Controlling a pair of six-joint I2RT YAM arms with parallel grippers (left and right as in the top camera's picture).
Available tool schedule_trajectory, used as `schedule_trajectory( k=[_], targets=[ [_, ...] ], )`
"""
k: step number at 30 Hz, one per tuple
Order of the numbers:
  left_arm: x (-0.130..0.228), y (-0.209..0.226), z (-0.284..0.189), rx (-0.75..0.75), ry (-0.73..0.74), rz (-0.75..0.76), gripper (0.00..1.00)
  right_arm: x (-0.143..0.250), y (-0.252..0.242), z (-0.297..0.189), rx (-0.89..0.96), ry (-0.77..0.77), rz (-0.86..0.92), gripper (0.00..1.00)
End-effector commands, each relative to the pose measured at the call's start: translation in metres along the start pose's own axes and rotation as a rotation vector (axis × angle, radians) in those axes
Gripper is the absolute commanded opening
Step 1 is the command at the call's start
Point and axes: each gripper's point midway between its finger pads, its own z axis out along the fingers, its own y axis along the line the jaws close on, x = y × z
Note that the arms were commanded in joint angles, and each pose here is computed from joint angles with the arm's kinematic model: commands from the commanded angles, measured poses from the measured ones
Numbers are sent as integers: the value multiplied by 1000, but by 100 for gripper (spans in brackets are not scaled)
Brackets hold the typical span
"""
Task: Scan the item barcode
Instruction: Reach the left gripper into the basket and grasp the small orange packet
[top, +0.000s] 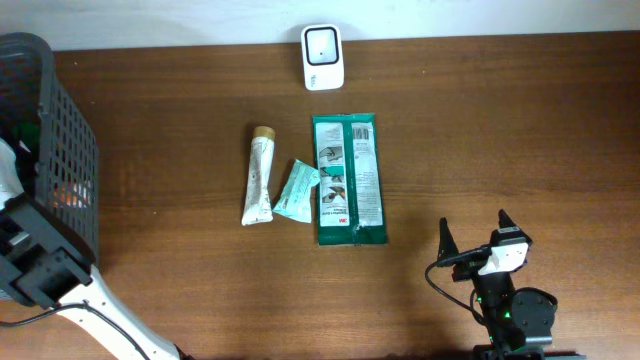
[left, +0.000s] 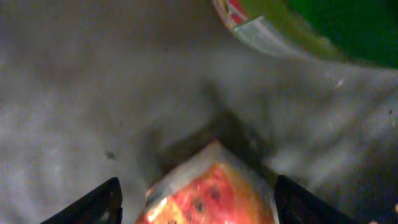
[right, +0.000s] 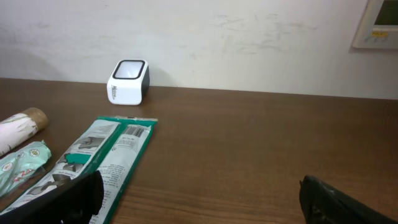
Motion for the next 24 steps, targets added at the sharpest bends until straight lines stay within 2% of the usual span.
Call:
schedule_trajectory(
  k=[1, 6, 9, 13, 16, 21, 24],
  targets=[
    [21, 0, 22, -5, 75, 19, 68, 3, 1, 0, -4, 3, -3, 98],
    [23, 1, 22, -6, 79, 18, 37, 3, 1, 0, -4, 3, -3, 98],
    [22, 1, 21, -5, 77, 18, 32, 3, 1, 0, -4, 3, -3, 98],
    [16, 0, 11, -2, 62, 18, 20, 3, 1, 0, -4, 3, -3, 98],
    [15, 0, 9, -2, 60, 18, 1, 3, 1, 0, -4, 3, -3, 98],
    [9, -1, -2, -2, 38, 18, 0, 3, 1, 0, -4, 3, -3, 98],
    [-13, -4, -45, 18, -62, 15, 0, 3, 1, 0, -4, 3, -3, 98]
  ],
)
